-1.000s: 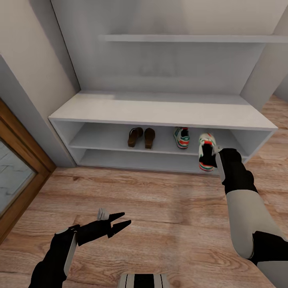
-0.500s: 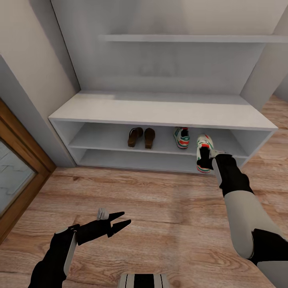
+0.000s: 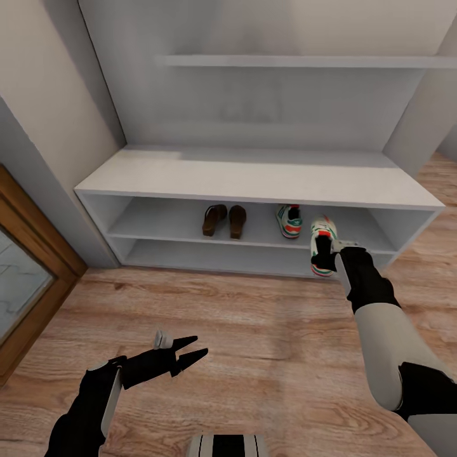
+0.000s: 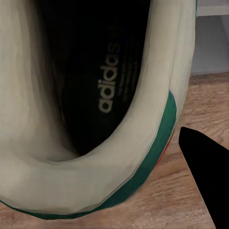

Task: Pick up the two gym shoes and the two sandals from the corridor floor and place them onto the hallstand (shoe rack) in the corridor, making sure they are on the rack and not on the floor. Arrange them so the two gym shoes are next to each other and the two sandals are next to each other.

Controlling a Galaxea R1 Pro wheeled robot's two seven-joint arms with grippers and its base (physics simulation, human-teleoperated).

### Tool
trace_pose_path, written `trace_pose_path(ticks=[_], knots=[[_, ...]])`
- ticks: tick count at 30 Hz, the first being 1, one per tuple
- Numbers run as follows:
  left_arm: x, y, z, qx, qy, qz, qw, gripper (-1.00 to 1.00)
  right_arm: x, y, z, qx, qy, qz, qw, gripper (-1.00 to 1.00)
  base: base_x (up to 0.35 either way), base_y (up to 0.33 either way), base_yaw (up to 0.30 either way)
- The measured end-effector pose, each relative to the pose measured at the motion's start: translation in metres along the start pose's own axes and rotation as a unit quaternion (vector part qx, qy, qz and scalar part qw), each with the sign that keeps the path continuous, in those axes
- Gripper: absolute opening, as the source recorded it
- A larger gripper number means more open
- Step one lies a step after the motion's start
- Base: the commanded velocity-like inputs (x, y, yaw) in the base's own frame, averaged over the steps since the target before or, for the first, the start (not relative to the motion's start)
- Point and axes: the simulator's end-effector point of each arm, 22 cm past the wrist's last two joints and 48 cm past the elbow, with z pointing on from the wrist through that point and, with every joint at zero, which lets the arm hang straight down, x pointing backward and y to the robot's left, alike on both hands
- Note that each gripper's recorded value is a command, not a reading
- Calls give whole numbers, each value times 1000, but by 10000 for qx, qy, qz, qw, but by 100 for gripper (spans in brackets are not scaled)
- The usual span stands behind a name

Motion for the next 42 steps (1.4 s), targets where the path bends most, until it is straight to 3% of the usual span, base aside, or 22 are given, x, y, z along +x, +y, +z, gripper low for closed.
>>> trace_pose_path(ticks=[31, 42], knots=[[0, 0, 0, 7, 7, 0, 10000, 100, 1, 0, 1, 4, 3, 7, 10000, -100, 113, -28, 0], [0, 0, 0, 7, 6, -1, 10000, 100, 14, 4, 15, -21, -64, -22, 10000, -100, 1, 0, 0]])
